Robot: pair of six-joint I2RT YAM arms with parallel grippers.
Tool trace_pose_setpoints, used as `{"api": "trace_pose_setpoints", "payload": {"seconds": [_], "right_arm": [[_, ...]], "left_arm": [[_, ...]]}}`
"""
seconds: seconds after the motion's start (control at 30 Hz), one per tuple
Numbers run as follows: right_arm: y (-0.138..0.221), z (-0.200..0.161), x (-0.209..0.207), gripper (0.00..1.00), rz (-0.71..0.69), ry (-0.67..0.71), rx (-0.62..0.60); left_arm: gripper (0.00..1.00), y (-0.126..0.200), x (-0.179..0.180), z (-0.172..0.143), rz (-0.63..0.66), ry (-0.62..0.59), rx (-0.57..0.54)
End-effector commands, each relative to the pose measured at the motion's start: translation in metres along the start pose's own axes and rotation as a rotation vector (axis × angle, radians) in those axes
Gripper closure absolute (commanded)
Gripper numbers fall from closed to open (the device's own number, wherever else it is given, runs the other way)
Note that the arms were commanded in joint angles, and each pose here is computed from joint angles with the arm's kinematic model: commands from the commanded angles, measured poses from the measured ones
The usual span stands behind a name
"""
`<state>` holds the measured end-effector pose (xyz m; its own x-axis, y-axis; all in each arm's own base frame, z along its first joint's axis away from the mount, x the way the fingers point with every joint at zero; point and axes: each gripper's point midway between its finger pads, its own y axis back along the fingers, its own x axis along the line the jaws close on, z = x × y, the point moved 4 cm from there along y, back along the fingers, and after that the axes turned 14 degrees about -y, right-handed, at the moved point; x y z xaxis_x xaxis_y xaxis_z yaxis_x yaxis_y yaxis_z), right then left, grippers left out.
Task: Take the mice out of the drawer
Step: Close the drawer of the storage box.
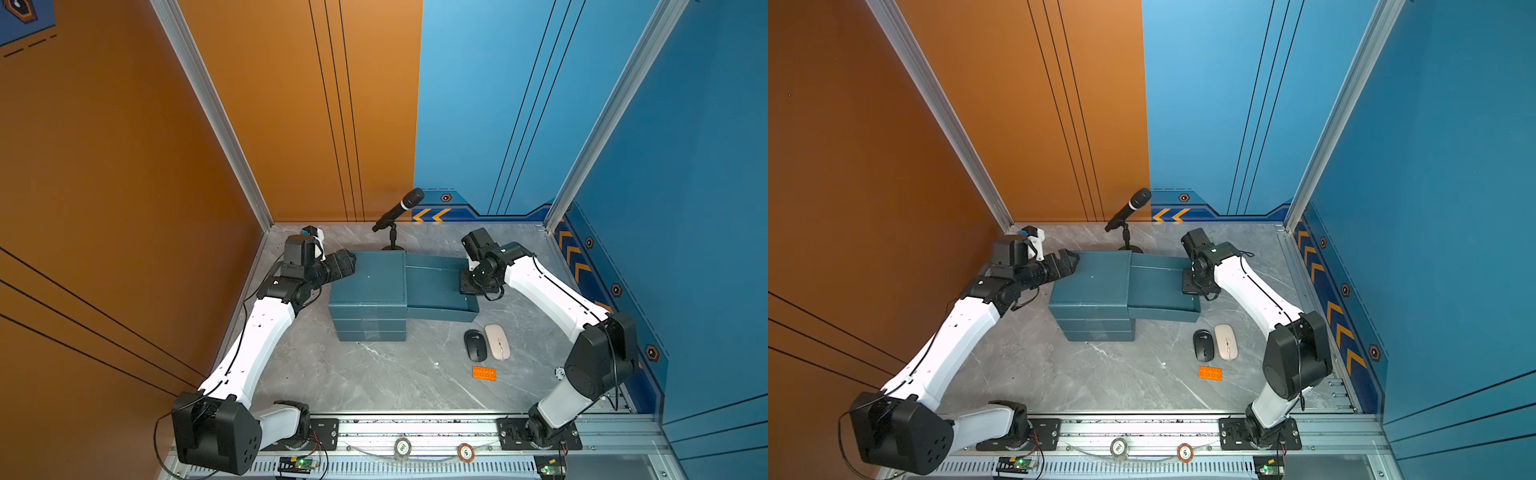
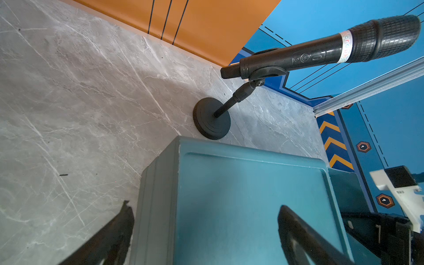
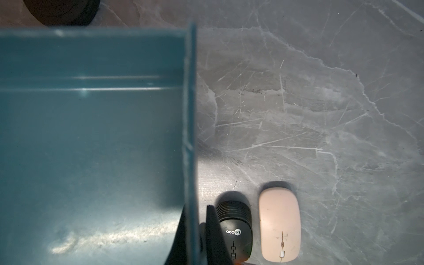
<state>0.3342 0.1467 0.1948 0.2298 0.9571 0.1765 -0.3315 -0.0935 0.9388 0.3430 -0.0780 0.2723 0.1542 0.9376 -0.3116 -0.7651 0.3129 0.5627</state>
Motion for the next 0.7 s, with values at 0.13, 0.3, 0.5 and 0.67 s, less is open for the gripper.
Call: {"api": "trace_pose_setpoints", "payload": {"seconds": [0.13, 0.3, 0.5, 0.67], "right_arm": [[0.012, 0.011, 0.014, 1.0, 0.018, 0.024, -0.054], [0.018, 0.009, 0.028, 1.0, 0.045, 0.037, -0.063], [0.022, 0.006, 0.053, 0.98, 0.095, 0.049, -0.069], [0.024, 0.002, 0.065, 0.92, 0.124, 0.033, -0.068]], "left_arm": [[0.02, 0.006, -0.005, 0.007, -0.028, 0.0, -0.019], [0.02, 0.006, -0.005, 0.007, -0.028, 0.001, -0.019], [0.02, 0.006, -0.005, 0.007, -0.03, 0.0, -0.021], [0.02, 0.006, -0.005, 0.007, -0.03, 0.002, -0.021]]}}
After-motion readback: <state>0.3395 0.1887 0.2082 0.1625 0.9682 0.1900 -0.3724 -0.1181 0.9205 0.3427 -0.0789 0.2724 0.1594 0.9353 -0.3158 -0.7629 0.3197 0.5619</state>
